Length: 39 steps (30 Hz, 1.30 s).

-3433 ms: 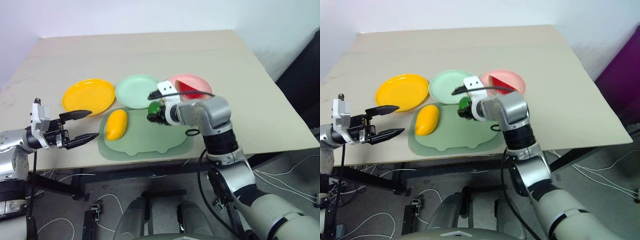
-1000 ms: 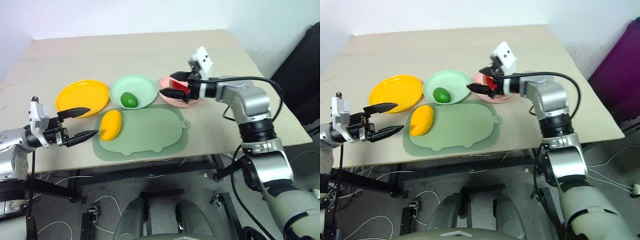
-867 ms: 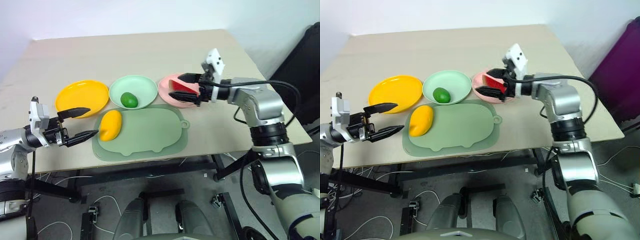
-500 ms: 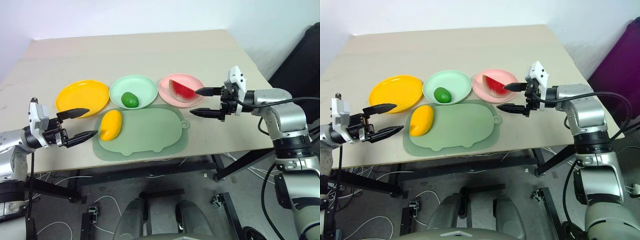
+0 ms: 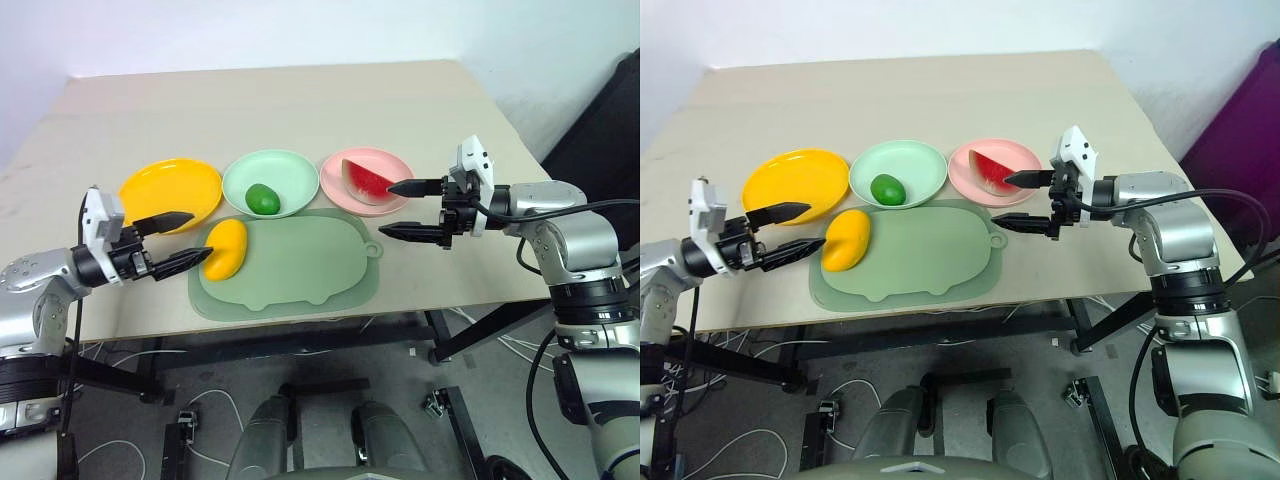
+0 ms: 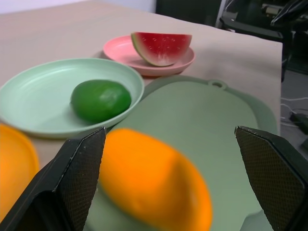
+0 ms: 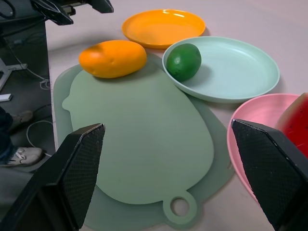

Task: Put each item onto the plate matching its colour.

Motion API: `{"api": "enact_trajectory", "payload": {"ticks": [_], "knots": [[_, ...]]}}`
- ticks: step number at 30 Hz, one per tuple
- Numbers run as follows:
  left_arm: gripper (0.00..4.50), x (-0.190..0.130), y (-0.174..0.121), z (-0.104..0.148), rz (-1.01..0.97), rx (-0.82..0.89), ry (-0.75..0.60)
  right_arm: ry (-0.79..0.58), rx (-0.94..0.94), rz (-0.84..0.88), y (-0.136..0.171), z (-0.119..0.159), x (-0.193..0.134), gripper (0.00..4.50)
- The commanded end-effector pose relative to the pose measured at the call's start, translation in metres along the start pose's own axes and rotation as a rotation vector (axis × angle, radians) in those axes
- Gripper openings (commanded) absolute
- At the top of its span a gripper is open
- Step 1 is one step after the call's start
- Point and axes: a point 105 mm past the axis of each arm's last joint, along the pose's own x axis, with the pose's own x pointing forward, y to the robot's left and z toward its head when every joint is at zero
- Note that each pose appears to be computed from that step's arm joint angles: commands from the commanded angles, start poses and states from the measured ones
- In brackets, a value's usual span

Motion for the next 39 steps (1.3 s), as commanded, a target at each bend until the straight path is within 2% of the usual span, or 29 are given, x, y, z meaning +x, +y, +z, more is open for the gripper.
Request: {"api": "enact_trajectory", "payload": {"ticks": [1,11,17,22,39], "knots": [[4.50,0.008,-0.011,0.014,-0.007,-0.008,0.004,-0.037,-0.041,-0.007,0.002,0.014,-0.003,4.47],[4.50,0.039,-0.015,0.012,0.232,-0.054,0.153,-0.046,-0.016,-0.013,0.005,0.010,0.002,4.47],[4.50,0.051,-0.010,0.003,0.388,-0.163,0.230,-0.046,-0.003,-0.018,0.006,0.009,0.004,4.47],[4.50,0.056,-0.003,-0.002,0.513,-0.189,0.295,-0.041,0.009,-0.023,0.008,0.006,0.004,4.47],[4.50,0.074,-0.001,-0.025,0.572,-0.214,0.401,-0.044,0.029,-0.042,0.012,0.004,0.007,4.47]]}}
